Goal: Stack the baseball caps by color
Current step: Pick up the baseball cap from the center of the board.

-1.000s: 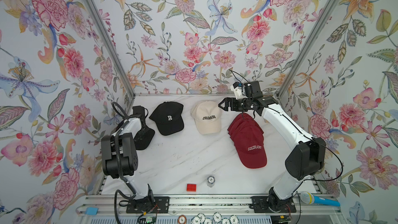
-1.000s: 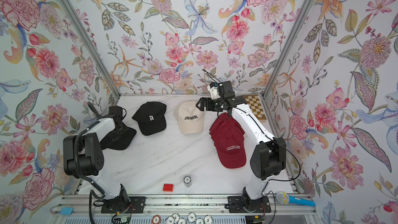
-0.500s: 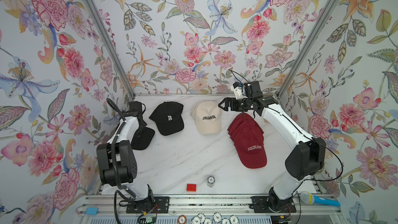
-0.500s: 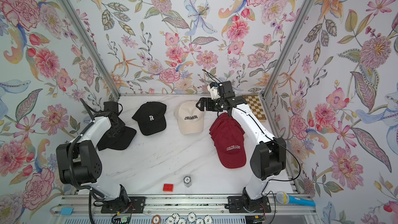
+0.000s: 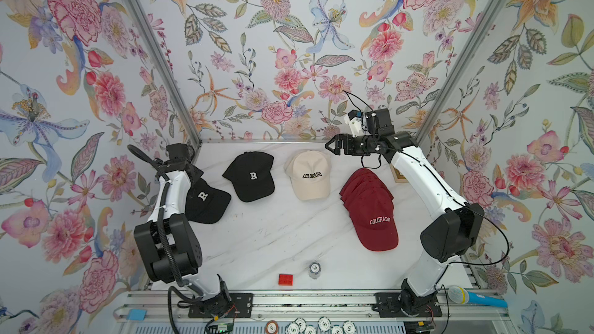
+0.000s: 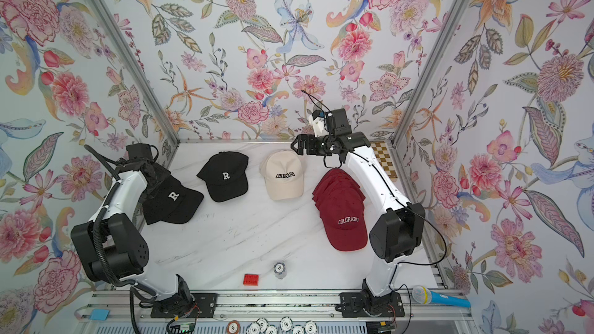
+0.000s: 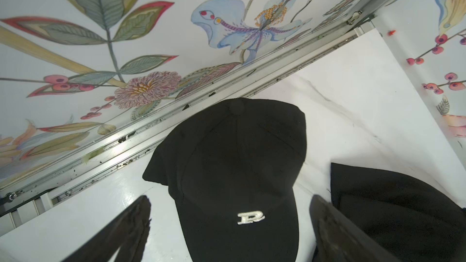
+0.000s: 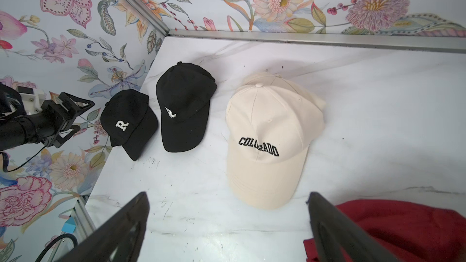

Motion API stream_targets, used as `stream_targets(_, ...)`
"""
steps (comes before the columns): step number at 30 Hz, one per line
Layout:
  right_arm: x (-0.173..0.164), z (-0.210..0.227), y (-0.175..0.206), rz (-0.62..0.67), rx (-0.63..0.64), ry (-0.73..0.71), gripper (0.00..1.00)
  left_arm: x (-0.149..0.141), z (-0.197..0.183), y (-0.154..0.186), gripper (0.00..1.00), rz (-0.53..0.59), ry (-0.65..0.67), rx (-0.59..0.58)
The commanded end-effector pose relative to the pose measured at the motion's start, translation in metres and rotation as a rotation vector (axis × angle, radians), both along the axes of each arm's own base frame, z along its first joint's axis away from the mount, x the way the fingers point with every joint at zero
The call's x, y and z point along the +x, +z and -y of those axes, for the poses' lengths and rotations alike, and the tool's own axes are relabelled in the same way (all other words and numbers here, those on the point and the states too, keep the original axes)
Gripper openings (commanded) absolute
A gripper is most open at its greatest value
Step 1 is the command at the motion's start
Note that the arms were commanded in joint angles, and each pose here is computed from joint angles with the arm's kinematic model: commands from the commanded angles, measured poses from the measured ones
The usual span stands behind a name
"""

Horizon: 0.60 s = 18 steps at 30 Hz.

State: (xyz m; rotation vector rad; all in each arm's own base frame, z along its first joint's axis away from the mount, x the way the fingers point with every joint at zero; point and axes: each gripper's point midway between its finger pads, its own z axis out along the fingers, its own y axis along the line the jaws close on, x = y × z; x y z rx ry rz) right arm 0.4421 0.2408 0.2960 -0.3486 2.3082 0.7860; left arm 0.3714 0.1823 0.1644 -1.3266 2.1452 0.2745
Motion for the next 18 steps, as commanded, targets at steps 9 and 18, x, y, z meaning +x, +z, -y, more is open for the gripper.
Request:
stream_targets(9,0.002,-0.023,0.005,-0.029,-0.078,0.064,0.99,0.002,-0.02,-0.054,1.0,-0.06,0.029,-0.072)
stream_targets(18,0.009,-0.026,0.0,-0.035,-0.084,0.057,0.99,0.011,-0.018,-0.094,1.0,-0.125,-0.01,-0.123)
